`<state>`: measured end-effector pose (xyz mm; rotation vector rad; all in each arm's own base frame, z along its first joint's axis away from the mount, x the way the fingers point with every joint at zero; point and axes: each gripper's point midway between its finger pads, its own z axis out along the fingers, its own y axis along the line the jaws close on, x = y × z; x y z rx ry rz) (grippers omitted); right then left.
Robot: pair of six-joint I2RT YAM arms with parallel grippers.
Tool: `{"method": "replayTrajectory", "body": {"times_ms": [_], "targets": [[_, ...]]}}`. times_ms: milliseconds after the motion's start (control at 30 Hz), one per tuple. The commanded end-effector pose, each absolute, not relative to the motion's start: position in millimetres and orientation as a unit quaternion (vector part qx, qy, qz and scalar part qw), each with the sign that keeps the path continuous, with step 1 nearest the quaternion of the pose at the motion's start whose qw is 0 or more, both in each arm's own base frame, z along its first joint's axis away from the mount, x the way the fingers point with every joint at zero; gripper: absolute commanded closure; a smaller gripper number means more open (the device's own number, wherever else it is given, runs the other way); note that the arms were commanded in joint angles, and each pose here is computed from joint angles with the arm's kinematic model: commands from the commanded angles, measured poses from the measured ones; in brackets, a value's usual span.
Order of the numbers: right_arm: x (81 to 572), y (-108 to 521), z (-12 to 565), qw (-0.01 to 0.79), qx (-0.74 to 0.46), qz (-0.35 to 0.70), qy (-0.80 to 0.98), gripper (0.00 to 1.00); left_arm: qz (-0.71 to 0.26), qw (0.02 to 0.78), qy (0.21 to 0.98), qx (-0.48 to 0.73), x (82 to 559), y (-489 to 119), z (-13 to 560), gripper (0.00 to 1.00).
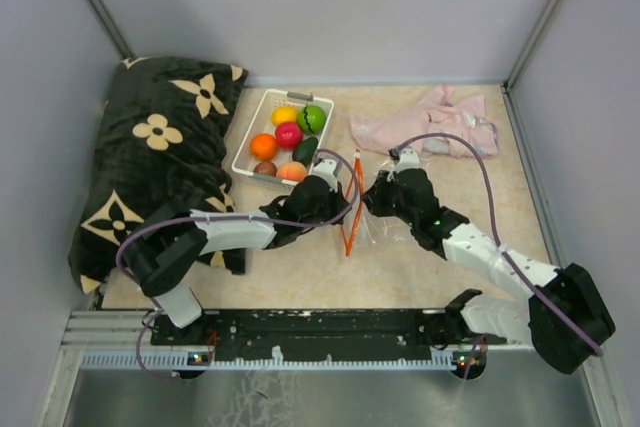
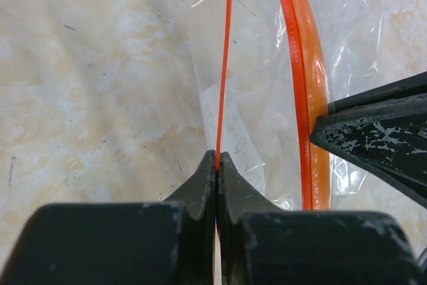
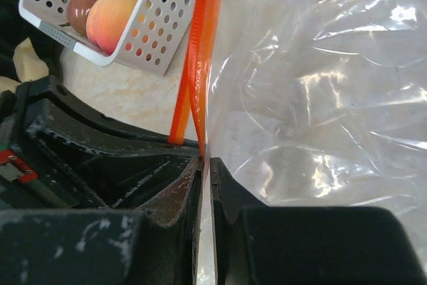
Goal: Place the food in the zip-top bag and seal the zipper
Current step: Open the zipper of the food storage bag.
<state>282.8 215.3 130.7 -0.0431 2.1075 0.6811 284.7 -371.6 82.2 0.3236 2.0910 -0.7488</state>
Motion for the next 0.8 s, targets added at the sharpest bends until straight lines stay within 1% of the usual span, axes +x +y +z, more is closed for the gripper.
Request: {"method": "replayTrajectory", "body": {"times_ms": [0, 167, 333, 533, 633, 767], "targets": [[292.8, 212.8, 173.0, 0.493, -0.019, 0.269, 0.827, 0.9, -0.297, 0.467, 0.822, 0.131, 291.0, -365.2, 118.4, 1.0], [292.9, 208.5, 182.3, 0.494, -0.021, 0.256, 0.831, 0.86, -0.284, 0.49, 0.815, 0.125, 285.7, -356.9, 138.0, 1.0], [292.3, 215.8, 207.9, 0.503, -0.027, 0.281, 0.817, 0.75, -0.258, 0.512, 0.81, 0.128, 285.0, -356.5, 156.4, 1.0], [300.0, 226.4, 227.5, 0.498, -0.021, 0.287, 0.818, 0.66, -0.212, 0.552, 0.794, 0.139, 281.5, -362.4, 181.7, 1.0], [306.8, 230.2, 229.4, 0.491, -0.018, 0.274, 0.827, 0.63, -0.191, 0.566, 0.788, 0.149, 280.3, -367.4, 191.4, 1.0], [316.1, 223.4, 224.9, 0.493, -0.005, 0.237, 0.837, 0.6, -0.192, 0.574, 0.782, 0.151, 277.3, -372.0, 199.9, 1.0]]}}
